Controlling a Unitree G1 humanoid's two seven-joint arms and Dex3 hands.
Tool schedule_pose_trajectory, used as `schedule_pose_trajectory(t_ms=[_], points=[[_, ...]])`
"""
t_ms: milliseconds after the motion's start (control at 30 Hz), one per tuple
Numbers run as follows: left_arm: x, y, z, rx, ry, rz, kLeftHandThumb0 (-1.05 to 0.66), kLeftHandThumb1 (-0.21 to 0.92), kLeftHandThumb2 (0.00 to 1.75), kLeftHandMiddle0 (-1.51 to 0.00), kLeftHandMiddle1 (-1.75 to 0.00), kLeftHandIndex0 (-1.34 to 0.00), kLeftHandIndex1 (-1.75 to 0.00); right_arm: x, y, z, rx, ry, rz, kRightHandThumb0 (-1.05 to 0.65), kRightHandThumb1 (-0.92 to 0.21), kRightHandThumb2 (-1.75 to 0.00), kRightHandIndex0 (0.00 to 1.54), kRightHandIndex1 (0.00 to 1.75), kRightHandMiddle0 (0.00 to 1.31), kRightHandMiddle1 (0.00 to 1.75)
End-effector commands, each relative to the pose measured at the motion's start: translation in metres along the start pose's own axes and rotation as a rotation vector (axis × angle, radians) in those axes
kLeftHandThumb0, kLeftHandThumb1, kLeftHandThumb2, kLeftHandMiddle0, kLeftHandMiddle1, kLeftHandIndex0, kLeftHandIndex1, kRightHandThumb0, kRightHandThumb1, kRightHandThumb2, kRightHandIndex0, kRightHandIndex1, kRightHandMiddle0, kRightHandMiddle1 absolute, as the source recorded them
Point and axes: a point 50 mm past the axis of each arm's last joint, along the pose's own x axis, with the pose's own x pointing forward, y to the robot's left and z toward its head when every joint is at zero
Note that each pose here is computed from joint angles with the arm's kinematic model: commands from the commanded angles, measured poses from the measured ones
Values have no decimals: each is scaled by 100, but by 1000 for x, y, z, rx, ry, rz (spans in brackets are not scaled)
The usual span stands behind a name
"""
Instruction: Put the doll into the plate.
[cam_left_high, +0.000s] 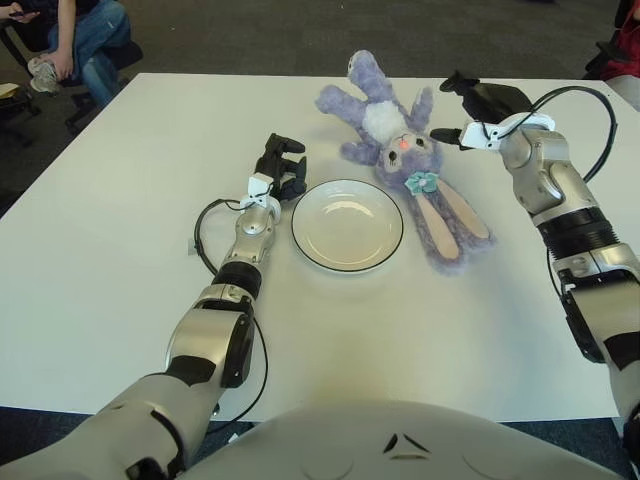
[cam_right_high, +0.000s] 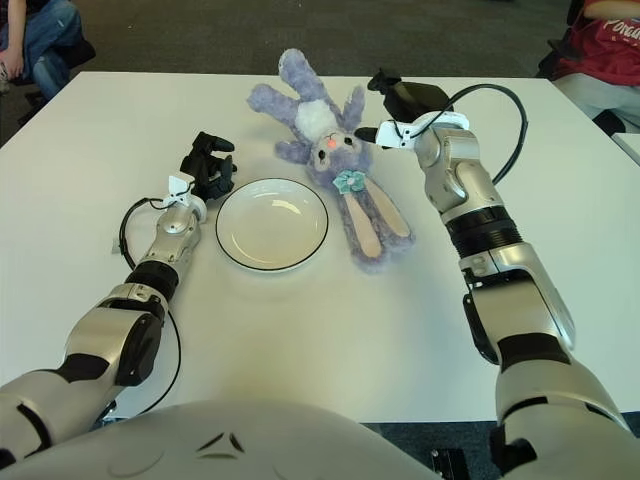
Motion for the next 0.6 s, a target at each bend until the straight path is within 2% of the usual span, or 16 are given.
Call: schedule_pose_trajectory(t_ms=[0,200,333,567], points=[[-12,0,-17,-3,62,-4,0,67,86,-31,-169,-29,-169,2,-4,4,93,-18,1,-105,-92,-71,29,175,0,64],[-12,0,-17,8,59,-14,0,66,86,-31,-169,-29,-169,-2,-6,11,212,-49,18,-105,-92,-71,31,174,0,73],[-12,1,-17,19,55,-22,0,66,86,-31,-169,-29,-169,-2,-8,14,310,-52,49,-103,-92,-70,40,175,0,82],[-12,2,-17,36,51,-33,0,66,87,-31,-169,-29,-169,-3,-10,21,422,-59,77,-100,-92,-67,43,174,0,84]])
